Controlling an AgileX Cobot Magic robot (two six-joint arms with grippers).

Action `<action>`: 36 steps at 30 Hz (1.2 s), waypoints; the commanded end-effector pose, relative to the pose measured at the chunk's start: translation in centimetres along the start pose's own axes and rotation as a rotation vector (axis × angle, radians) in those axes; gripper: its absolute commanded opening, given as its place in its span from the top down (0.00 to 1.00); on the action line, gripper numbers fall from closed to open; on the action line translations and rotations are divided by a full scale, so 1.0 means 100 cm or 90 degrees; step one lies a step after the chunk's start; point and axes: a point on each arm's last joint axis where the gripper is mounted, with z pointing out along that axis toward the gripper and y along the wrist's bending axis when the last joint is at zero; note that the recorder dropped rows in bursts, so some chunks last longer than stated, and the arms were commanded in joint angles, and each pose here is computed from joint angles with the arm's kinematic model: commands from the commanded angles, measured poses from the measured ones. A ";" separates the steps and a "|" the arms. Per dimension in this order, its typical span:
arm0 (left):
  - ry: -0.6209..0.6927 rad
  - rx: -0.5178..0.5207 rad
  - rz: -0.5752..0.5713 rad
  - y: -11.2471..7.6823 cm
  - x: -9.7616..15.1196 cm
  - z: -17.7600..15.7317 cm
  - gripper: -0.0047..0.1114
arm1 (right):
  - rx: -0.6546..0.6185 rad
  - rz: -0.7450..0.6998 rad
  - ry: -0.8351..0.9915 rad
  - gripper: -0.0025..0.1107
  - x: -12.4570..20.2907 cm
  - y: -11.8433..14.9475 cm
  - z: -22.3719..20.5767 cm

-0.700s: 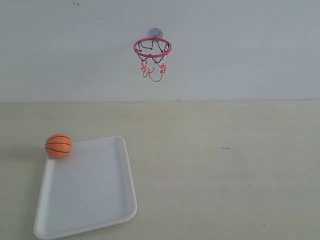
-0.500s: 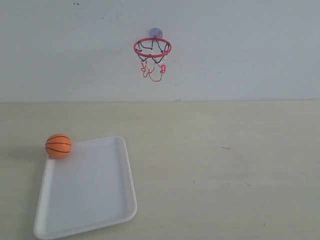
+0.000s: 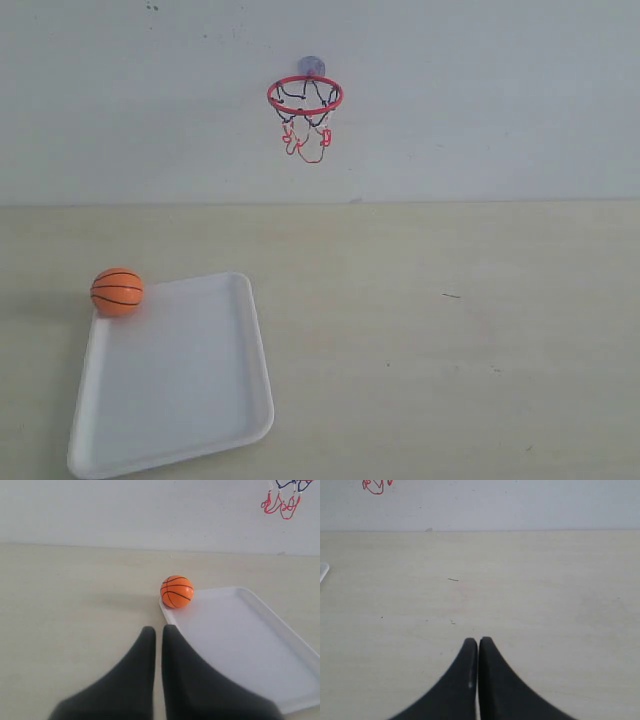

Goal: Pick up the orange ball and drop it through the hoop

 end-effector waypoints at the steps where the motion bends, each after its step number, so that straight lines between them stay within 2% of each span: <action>1: -0.003 -0.001 -0.004 0.000 0.000 0.000 0.92 | 0.000 -0.010 -0.005 0.98 -0.001 0.000 0.000; 6: -0.010 -0.004 0.004 0.001 -0.001 0.000 0.92 | 0.000 -0.010 -0.005 0.98 -0.001 0.000 0.000; 10: -0.079 -0.012 0.038 0.001 -0.010 -0.001 0.92 | 0.000 -0.010 -0.005 0.98 -0.001 0.000 0.000; 13: -0.176 -0.013 0.052 0.001 -0.024 -0.003 0.92 | 0.000 -0.010 -0.005 0.98 -0.001 0.000 0.000; 17: -0.383 -0.011 0.065 -0.001 -0.051 -0.016 0.92 | 0.000 -0.010 -0.005 0.98 -0.001 0.000 0.000; 19: -0.480 -0.023 0.101 -0.002 -0.061 -0.024 0.92 | 0.000 -0.010 -0.005 0.98 -0.001 0.000 0.000; 21: -0.526 -0.030 0.104 -0.002 -0.066 -0.029 0.92 | 0.000 -0.010 -0.005 0.98 -0.001 0.000 0.000; 23: -0.528 -0.026 0.048 0.000 -0.072 -0.032 0.92 | 0.000 -0.010 -0.005 0.98 -0.001 0.000 0.000; 25: -0.472 -0.019 -0.003 0.001 -0.081 -0.032 0.92 | 0.000 -0.010 -0.005 0.98 -0.001 0.000 0.000; 27: -0.304 -0.008 0.020 -0.003 -0.090 -0.024 0.92 | 0.000 -0.010 -0.005 0.98 -0.001 0.000 0.000; 28: -0.165 0.002 0.045 -0.006 -0.094 -0.017 0.92 | 0.000 -0.010 -0.005 0.98 -0.001 0.000 0.000; 29: -0.093 0.008 0.058 -0.007 -0.094 -0.012 0.92 | 0.000 -0.010 -0.005 0.98 -0.001 0.000 0.000; 30: 0.021 0.017 0.071 -0.008 -0.091 -0.003 0.92 | 0.000 -0.010 -0.005 0.98 -0.001 0.000 0.000; 32: 0.182 0.026 0.062 -0.009 -0.083 0.020 0.92 | 0.000 -0.010 -0.005 0.98 -0.001 0.000 0.000; 34: 0.259 0.027 0.051 -0.008 -0.074 0.039 0.92 | 0.000 -0.010 -0.005 0.98 -0.001 0.000 0.000; 36: 0.282 0.021 0.048 -0.007 -0.070 0.055 0.92 | 0.000 -0.010 -0.005 0.98 -0.001 0.000 0.000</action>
